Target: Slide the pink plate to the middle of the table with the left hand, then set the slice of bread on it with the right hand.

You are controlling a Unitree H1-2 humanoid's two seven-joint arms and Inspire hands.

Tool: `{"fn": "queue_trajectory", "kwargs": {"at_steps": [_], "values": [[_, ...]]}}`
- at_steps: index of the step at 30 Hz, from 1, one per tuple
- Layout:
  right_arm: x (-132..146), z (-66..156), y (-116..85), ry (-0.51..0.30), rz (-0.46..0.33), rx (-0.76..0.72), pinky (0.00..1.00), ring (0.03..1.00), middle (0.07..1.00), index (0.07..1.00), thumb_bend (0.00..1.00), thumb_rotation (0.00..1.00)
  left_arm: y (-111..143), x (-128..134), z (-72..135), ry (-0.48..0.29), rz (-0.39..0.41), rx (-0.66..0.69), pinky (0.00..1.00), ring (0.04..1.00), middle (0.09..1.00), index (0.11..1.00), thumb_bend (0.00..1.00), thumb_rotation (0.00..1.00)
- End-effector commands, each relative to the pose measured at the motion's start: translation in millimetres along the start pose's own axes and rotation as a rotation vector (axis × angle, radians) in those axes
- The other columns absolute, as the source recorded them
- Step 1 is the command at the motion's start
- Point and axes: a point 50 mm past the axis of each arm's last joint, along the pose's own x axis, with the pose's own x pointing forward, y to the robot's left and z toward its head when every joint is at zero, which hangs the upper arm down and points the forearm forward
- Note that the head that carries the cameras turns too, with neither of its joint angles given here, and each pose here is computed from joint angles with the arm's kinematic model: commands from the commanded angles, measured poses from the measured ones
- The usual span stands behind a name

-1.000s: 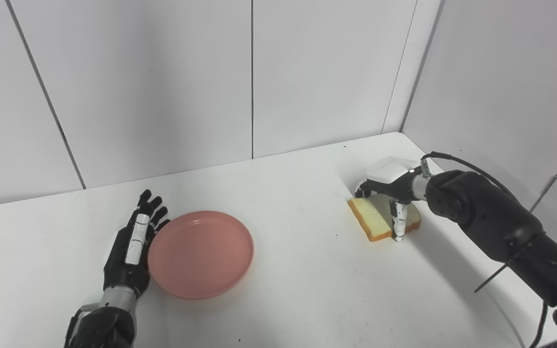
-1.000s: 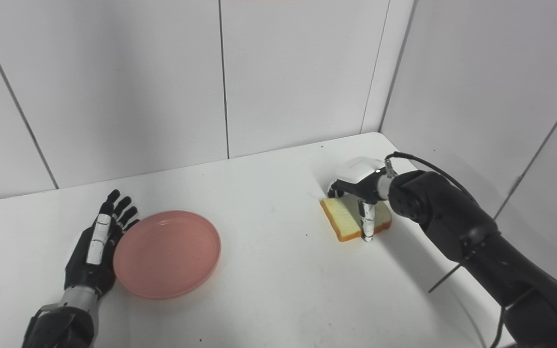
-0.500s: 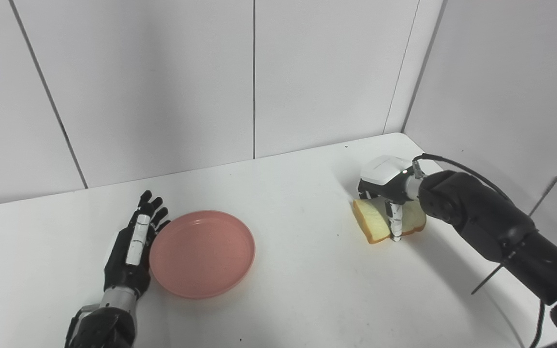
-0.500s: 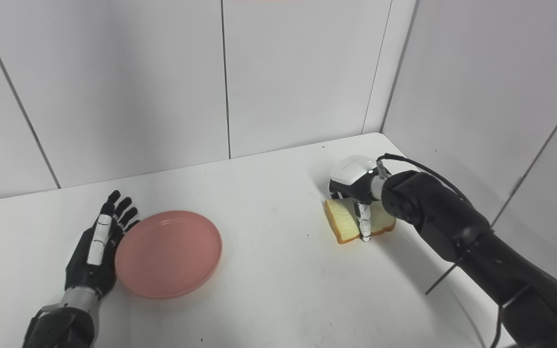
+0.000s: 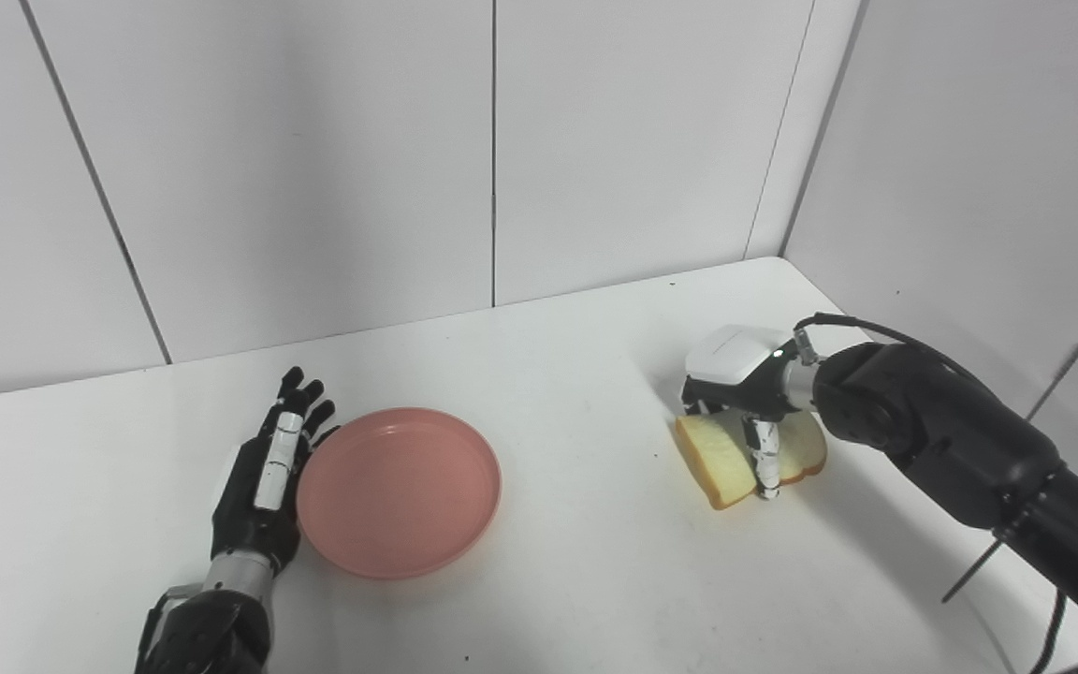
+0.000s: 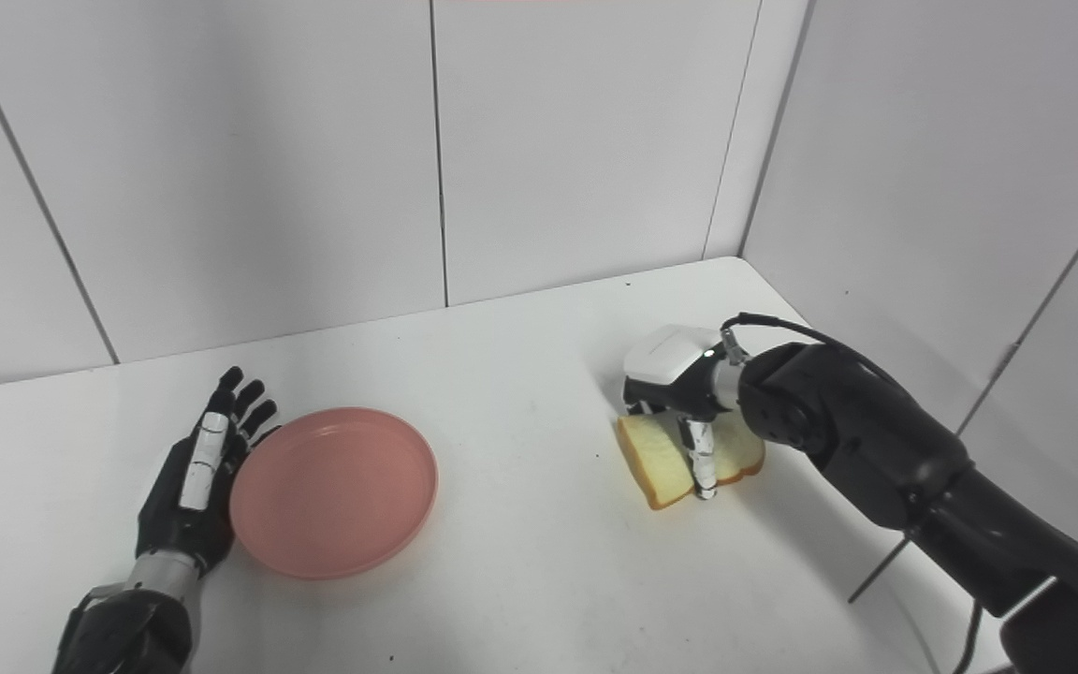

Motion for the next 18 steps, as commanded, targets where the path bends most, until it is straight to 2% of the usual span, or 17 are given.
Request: {"fn": "queue_trajectory", "kwargs": {"at_steps": [1, 3, 4, 9, 13, 18], "values": [[-12, -1, -42, 0.007, -0.107, -0.005, 0.33, 0.410, 0.479, 0.504, 0.52, 0.02, -9, 5, 8, -0.017, -0.011, 0.008, 0.85, 0.937, 0.973, 0.964, 0.86, 0.79], [-15, 7, -55, -0.011, -0.142, -0.002, 0.32, 0.394, 0.482, 0.495, 0.53, 0.01, -10, 5, 8, -0.015, -0.010, 0.012, 0.85, 0.938, 0.973, 0.965, 0.87, 0.79], [-16, 10, -60, -0.016, -0.154, -0.002, 0.30, 0.374, 0.452, 0.525, 0.52, 0.02, -10, 5, 7, -0.014, -0.010, 0.013, 0.85, 0.941, 0.976, 0.974, 0.87, 0.80], [-20, 26, -88, -0.071, -0.228, 0.002, 0.32, 0.395, 0.474, 0.500, 0.52, 0.02, -10, 6, 6, -0.012, -0.005, 0.011, 0.87, 0.948, 0.978, 0.972, 0.87, 0.79], [-19, 42, -103, -0.116, -0.259, -0.025, 0.36, 0.445, 0.493, 0.483, 0.52, 0.02, -12, 6, 5, -0.012, -0.006, 0.009, 0.88, 0.950, 0.982, 0.972, 0.86, 0.79], [-13, 62, -116, -0.177, -0.287, -0.041, 0.37, 0.448, 0.491, 0.484, 0.52, 0.02, -19, 8, 5, -0.013, -0.002, 0.011, 0.87, 0.939, 0.976, 0.965, 0.87, 0.78]]}}
